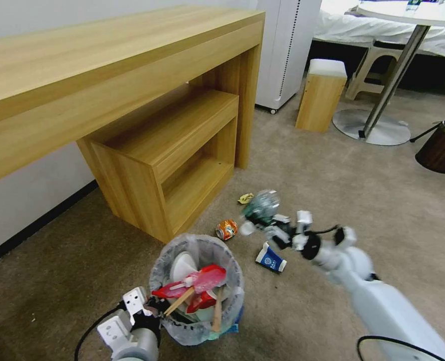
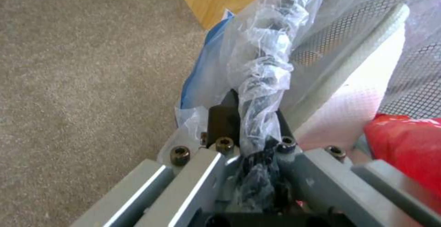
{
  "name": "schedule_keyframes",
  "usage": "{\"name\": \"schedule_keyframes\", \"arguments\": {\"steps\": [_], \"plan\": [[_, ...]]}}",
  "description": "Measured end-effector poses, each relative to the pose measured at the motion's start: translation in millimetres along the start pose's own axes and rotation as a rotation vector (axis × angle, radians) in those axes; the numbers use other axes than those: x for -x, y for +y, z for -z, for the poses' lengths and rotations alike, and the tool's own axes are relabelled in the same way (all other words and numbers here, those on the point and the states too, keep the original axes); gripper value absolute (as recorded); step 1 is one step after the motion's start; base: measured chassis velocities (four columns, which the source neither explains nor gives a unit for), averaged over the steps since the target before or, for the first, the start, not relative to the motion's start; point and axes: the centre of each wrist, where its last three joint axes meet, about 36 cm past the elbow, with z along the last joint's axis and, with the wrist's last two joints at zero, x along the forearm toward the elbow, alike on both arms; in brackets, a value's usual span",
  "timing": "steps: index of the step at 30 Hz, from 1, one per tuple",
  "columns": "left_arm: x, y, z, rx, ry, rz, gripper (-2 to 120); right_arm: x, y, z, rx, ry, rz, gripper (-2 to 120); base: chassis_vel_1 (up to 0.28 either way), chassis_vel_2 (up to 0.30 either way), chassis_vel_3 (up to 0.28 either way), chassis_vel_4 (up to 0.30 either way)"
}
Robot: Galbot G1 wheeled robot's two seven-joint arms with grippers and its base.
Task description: Pick up the trash bin and place the garbage on the floor into it.
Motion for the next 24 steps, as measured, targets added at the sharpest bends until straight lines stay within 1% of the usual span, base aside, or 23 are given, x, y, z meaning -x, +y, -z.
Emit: {"name": "schedule_keyframes", "arguments": {"steps": [5, 8, 9, 12, 13, 16, 17, 20, 21, 24], "plan": [[-0.8, -0.2, 0.7, 0.002, -0.002, -0.003, 1, 15.7, 3.9, -11.4, 0.020, 0.015, 0.035, 10, 0.000, 0.000, 0.000, 0.000], [-4.7, -2.0, 2.2, -0.002, -0.004, -0.014, 1, 18.4, 8.0, -18.5, 0.014, 0.069, 0.052, 10, 0.000, 0.000, 0.000, 0.000], [-4.7, -2.0, 2.2, -0.002, -0.004, -0.014, 1, 18.4, 8.0, -18.5, 0.014, 0.069, 0.052, 10, 0.000, 0.000, 0.000, 0.000], [-8.4, -3.2, 3.8, -0.006, -0.004, -0.023, 1, 13.4, 11.0, -21.8, -0.007, 0.137, 0.061, 10, 0.000, 0.000, 0.000, 0.000], [-8.4, -3.2, 3.8, -0.006, -0.004, -0.023, 1, 13.4, 11.0, -21.8, -0.007, 0.137, 0.061, 10, 0.000, 0.000, 0.000, 0.000], [-11.4, -3.2, 4.1, -0.005, -0.002, -0.025, 1, 5.9, 11.5, -21.0, -0.021, 0.175, 0.053, 24, 0.000, 0.000, 0.000, 0.000], [-11.4, -3.2, 4.1, -0.005, -0.002, -0.025, 1, 5.9, 11.5, -21.0, -0.021, 0.175, 0.053, 24, 0.000, 0.000, 0.000, 0.000], [-14.4, -3.1, 5.1, -0.004, -0.002, -0.027, 1, 0.0, 13.1, -20.6, -0.021, 0.184, 0.044, 39, 0.000, 0.000, 0.000, 0.000], [-14.4, -3.1, 5.1, -0.004, -0.002, -0.027, 1, 0.0, 13.1, -20.6, -0.021, 0.184, 0.044, 39, 0.000, 0.000, 0.000, 0.000], [-15.6, -1.3, 6.8, 0.000, -0.007, -0.022, 1, -4.5, 13.4, -13.4, -0.037, 0.183, 0.040, 52, 0.000, 0.000, 0.000, 0.000]]}}
